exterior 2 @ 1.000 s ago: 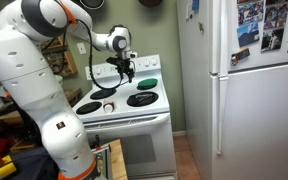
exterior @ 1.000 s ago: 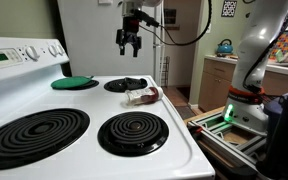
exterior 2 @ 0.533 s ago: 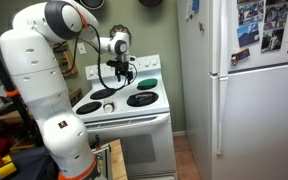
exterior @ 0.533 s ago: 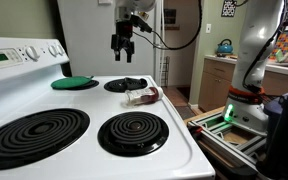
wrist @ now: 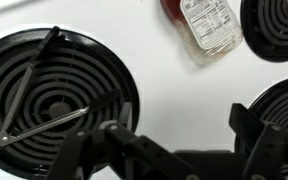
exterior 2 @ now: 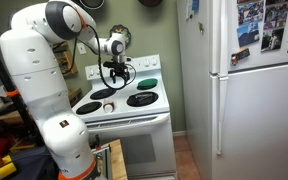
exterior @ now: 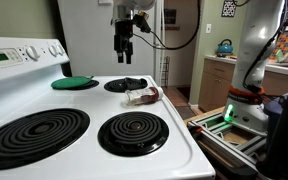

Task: Put the tomato ketchup upside down

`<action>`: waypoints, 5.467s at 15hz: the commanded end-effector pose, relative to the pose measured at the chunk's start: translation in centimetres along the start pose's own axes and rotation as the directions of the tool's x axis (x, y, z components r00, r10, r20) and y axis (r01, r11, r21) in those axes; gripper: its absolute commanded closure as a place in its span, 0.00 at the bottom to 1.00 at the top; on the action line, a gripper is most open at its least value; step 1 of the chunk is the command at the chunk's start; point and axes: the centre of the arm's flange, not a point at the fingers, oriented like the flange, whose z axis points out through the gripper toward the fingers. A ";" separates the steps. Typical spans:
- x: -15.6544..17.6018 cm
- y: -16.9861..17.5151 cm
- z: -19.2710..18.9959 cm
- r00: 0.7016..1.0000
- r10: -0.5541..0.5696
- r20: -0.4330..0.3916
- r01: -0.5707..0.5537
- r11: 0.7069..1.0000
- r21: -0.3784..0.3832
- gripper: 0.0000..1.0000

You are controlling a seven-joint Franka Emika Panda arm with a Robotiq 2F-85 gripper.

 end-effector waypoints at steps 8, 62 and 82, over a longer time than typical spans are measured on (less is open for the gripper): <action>-3.9 -8.4 5.0 0.857 -0.476 0.199 0.497 0.865 -0.070 0.00; -2.7 -7.4 15.7 0.724 -0.680 0.121 0.679 0.732 0.049 0.26; -3.5 -6.3 8.4 0.682 -0.685 -0.258 0.618 0.728 -0.298 0.44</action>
